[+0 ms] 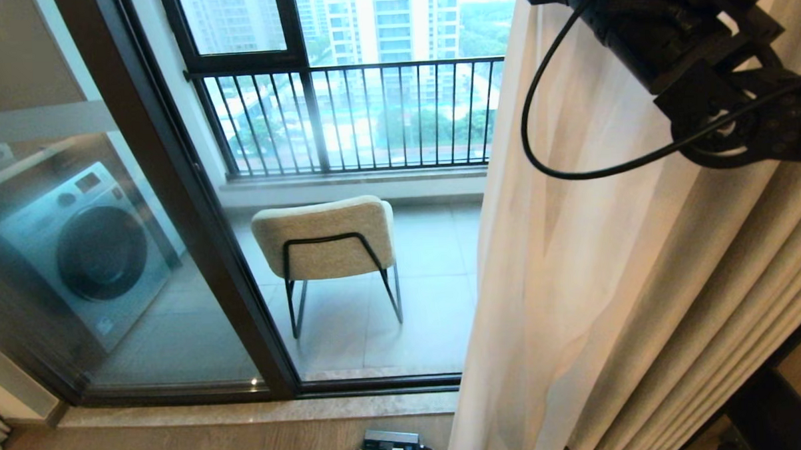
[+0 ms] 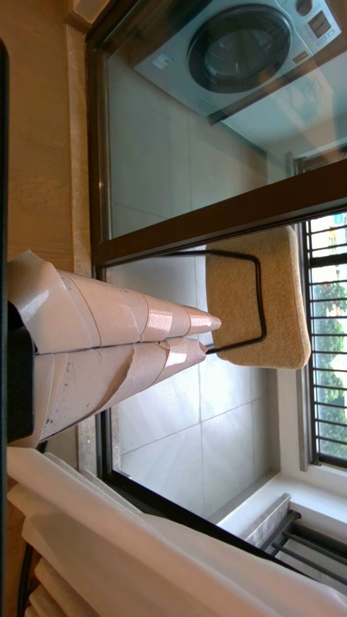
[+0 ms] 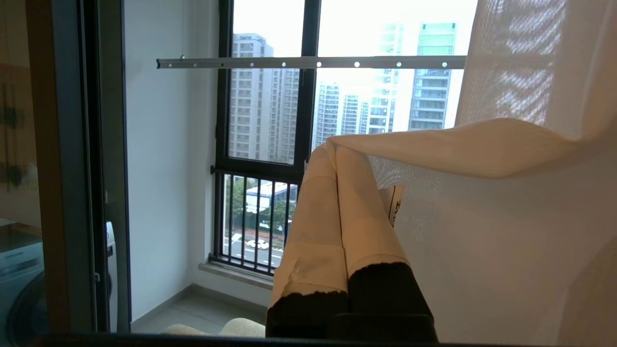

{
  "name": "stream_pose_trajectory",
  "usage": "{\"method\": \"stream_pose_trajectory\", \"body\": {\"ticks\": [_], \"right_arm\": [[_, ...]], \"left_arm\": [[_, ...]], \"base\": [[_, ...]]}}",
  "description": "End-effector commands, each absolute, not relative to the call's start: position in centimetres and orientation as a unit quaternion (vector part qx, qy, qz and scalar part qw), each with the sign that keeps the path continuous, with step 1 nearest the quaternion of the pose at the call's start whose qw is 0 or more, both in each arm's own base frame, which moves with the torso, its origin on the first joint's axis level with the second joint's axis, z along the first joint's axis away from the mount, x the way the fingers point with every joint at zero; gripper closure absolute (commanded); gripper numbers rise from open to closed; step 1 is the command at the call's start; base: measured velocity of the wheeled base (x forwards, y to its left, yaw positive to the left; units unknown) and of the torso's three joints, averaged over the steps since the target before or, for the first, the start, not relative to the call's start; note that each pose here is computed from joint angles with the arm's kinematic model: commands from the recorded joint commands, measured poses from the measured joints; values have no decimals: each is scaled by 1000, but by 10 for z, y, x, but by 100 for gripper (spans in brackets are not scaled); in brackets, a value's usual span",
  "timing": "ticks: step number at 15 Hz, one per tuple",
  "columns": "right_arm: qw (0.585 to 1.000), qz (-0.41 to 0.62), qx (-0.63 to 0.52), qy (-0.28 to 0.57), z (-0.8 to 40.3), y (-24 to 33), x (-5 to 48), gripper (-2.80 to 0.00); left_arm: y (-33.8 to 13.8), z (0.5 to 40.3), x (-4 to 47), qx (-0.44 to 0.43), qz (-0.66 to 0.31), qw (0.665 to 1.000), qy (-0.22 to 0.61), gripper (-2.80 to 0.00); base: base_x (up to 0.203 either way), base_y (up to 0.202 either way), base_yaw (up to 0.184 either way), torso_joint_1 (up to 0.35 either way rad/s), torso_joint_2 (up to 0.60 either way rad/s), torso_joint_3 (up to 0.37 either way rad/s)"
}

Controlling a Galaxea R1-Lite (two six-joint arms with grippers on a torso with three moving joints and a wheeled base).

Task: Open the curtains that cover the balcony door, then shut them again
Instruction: Close the inner curtains on both sides

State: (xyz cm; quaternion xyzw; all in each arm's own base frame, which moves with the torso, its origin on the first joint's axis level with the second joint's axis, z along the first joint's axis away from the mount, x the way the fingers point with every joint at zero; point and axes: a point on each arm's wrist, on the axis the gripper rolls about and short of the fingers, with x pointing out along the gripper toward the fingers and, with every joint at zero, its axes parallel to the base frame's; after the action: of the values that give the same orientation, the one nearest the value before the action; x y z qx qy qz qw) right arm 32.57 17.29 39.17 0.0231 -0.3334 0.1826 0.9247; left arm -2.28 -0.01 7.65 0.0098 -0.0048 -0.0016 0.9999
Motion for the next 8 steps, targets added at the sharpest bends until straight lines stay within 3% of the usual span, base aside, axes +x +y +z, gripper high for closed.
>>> {"method": "stream_pose_trajectory", "body": {"ticks": [1, 8], "right_arm": [[924, 179, 23, -336, 393, 170, 326, 0], [925, 171, 22, -339, 395, 164, 326, 0]], "left_arm": [[0, 77, -23, 10, -1, 1000, -5, 0], [0, 77, -23, 10, -1, 1000, -5, 0]], "base": [[0, 0, 0, 0, 0, 0], [0, 0, 0, 0, 0, 0]]}}
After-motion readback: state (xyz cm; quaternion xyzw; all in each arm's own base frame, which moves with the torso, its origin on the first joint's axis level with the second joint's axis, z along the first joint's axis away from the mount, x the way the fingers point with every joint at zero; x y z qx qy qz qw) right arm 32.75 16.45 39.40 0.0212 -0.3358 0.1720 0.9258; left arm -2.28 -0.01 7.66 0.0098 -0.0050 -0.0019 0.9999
